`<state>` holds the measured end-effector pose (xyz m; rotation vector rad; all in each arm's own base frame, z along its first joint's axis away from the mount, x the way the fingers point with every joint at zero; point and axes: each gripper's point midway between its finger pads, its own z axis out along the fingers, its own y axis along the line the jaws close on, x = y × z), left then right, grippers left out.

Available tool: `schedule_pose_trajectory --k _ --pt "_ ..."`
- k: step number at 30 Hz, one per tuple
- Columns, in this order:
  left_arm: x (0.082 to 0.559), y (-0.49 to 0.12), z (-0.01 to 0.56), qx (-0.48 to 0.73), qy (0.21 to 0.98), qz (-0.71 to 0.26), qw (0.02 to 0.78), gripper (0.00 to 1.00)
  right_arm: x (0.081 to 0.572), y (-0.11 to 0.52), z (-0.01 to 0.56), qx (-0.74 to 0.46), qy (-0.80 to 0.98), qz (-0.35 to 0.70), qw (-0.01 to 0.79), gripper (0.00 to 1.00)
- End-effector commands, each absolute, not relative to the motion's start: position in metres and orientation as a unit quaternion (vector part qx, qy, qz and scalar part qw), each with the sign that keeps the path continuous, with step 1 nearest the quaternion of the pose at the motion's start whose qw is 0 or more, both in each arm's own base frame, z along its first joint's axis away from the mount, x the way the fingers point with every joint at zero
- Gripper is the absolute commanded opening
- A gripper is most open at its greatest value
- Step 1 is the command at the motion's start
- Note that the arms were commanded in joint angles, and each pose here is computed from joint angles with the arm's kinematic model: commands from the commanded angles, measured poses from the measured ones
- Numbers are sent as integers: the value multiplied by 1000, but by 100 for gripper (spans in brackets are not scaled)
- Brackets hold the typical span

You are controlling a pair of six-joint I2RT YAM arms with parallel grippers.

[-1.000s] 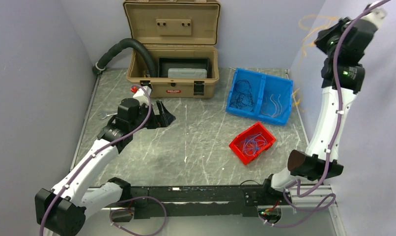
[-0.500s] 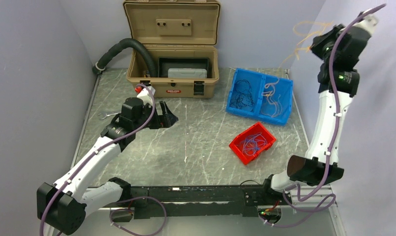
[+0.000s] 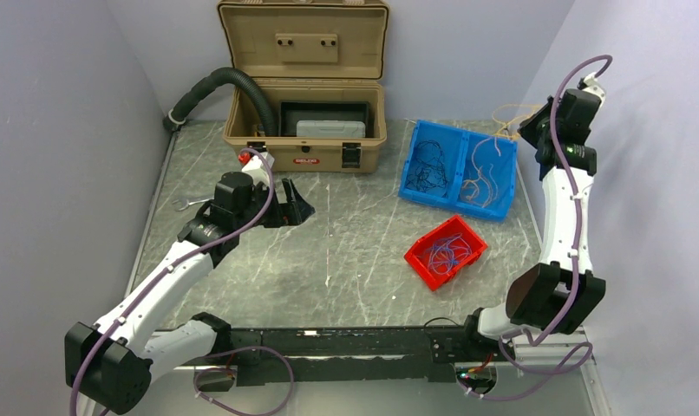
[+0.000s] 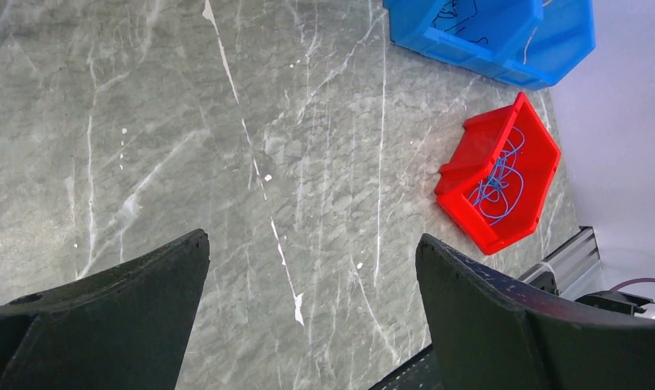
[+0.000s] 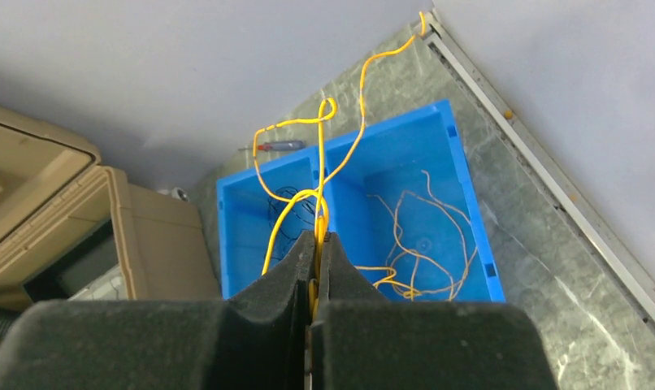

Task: Untangle the cables
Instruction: Place the cable in the bin.

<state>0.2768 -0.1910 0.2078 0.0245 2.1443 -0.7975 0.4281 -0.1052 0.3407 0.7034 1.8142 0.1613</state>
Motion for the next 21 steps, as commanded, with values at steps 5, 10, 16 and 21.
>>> schedule_pose_trajectory --k 5,10,16,21 --pt "283 -199 233 33 832 -333 443 100 430 -122 292 330 774 34 539 0" --pt "282 -199 234 32 827 -337 449 99 419 -123 226 374 790 16 486 0" --pt "282 -203 230 39 830 -341 441 99 406 -113 161 386 811 3 440 0" --pt "281 -205 226 39 829 -343 439 100 401 -117 113 389 830 -29 398 0"
